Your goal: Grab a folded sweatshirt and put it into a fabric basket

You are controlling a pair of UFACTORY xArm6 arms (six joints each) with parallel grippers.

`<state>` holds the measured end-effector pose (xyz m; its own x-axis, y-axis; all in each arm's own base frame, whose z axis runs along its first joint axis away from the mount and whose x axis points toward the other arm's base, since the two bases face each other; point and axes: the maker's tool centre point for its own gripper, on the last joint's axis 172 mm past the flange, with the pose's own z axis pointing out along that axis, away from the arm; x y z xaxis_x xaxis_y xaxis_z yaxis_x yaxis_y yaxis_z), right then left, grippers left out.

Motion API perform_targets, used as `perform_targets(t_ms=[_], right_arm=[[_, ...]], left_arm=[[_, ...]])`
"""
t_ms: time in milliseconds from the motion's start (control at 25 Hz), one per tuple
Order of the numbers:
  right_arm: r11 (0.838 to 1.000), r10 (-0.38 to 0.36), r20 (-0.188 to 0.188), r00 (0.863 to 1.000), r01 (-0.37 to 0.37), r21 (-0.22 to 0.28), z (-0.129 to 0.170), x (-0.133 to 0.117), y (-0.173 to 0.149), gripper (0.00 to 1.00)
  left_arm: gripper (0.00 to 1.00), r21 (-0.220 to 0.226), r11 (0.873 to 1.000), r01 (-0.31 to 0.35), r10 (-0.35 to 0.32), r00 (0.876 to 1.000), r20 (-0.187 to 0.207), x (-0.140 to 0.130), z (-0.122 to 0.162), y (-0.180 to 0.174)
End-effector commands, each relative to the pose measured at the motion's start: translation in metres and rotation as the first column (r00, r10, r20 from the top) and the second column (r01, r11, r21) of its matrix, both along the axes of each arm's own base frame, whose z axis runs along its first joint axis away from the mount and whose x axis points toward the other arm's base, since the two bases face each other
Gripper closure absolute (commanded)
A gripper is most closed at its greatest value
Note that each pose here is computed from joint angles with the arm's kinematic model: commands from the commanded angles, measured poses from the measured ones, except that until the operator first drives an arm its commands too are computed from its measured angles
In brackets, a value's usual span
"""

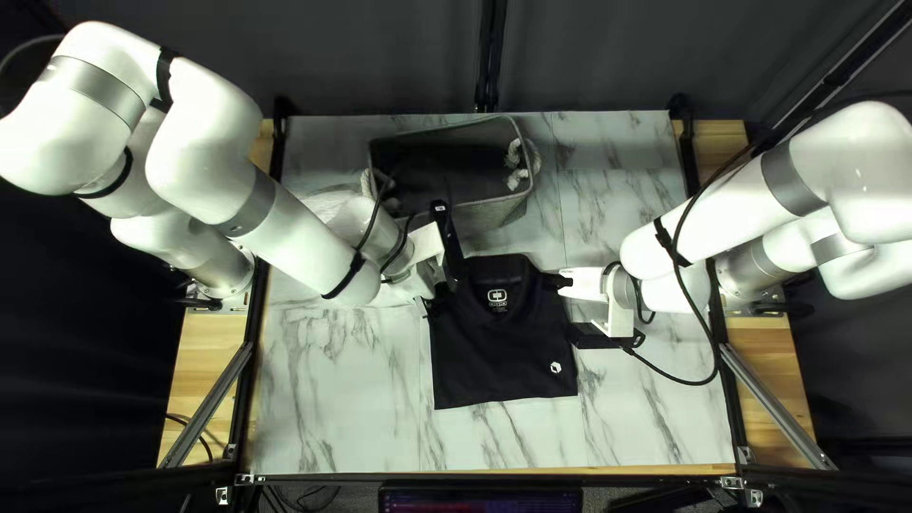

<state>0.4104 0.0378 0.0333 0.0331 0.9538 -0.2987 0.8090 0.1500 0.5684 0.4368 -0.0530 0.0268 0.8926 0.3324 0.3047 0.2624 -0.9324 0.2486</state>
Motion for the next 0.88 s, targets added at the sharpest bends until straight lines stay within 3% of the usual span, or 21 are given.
perform_targets(t_ms=[40, 720, 760, 800, 840, 880], right_arm=[[1.000, 0.000, -0.001, 1.000, 0.000, 0.000, -0.0003, 0.0006, -0.0003, 1.00], [1.000, -0.001, 0.001, 1.000, 0.001, -0.003, 0.0006, 0.0006, -0.0004, 1.00], [1.000, -0.002, 0.001, 1.000, 0.002, -0.003, 0.0007, 0.0004, -0.0005, 1.00], [1.000, -0.002, 0.002, 1.000, 0.002, -0.004, 0.0010, 0.0000, -0.0007, 1.00], [1.000, -0.002, 0.002, 1.000, 0.002, -0.004, 0.0011, -0.0001, -0.0009, 1.00], [1.000, -0.002, 0.002, 1.000, 0.002, -0.004, 0.0013, -0.0002, -0.0011, 1.00]], left_arm=[[0.00, 0.000, 1.000, 0.001, -0.001, 1.000, -0.002, 0.0005, 0.0002, 0.0000], [0.00, 0.002, 1.000, 0.012, -0.012, 0.999, -0.033, 0.0042, -0.0084, -0.0028], [0.04, 0.002, 1.000, 0.013, -0.013, 0.999, -0.034, 0.0041, -0.0083, -0.0029], [0.15, 0.002, 1.000, 0.015, -0.015, 0.999, -0.037, 0.0039, -0.0082, -0.0030], [0.40, 0.001, 1.000, 0.016, -0.016, 0.999, -0.038, 0.0035, -0.0081, -0.0031], [0.86, 0.001, 1.000, 0.017, -0.017, 0.999, -0.039, 0.0033, -0.0081, -0.0033]])
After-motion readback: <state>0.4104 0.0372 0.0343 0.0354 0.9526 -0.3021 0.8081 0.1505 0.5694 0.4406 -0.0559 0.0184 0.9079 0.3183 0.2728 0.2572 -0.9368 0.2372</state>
